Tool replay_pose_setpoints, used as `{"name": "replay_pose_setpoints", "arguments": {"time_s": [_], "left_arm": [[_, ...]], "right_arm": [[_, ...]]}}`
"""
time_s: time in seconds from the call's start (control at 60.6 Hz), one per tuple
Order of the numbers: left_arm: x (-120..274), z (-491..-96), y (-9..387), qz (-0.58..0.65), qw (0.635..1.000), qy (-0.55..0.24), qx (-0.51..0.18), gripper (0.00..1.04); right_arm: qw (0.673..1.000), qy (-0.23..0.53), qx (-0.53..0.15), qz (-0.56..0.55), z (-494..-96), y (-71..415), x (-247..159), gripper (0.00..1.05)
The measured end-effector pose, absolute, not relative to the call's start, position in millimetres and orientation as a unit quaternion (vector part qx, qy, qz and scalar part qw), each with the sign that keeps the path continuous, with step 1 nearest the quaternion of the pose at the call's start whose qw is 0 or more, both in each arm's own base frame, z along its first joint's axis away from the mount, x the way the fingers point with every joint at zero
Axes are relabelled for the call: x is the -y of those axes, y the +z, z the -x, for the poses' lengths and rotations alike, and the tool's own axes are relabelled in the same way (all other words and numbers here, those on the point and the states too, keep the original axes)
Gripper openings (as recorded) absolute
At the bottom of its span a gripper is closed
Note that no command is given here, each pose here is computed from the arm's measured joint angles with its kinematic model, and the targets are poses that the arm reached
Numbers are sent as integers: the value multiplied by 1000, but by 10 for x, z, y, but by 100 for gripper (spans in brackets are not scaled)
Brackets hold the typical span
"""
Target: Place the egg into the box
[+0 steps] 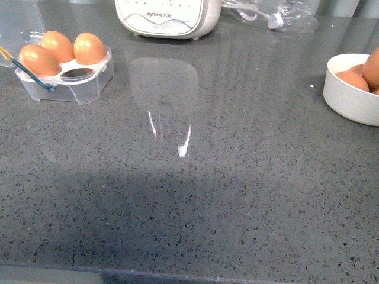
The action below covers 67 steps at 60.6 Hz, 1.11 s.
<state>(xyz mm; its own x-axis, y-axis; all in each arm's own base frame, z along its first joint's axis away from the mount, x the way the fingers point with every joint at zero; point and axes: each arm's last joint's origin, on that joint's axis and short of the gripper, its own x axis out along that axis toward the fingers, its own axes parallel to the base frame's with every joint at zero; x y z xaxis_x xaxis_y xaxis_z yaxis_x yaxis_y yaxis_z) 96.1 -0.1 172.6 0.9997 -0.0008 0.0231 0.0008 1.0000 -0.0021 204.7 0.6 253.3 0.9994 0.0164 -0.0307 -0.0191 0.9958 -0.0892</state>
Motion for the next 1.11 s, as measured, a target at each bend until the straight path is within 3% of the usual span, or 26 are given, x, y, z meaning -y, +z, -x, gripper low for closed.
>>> {"name": "replay_pose_setpoints", "arguments": {"time_s": [0.446,1.106], "left_arm": [[1,-961,1726,1,1000,0,11,98],[1,-961,1726,1,1000,0,12,98]], "right_arm": [[989,16,-149,19,-2892,2269,-20,97],[975,54,-215,-2,-3086,1931,-144,97]]}}
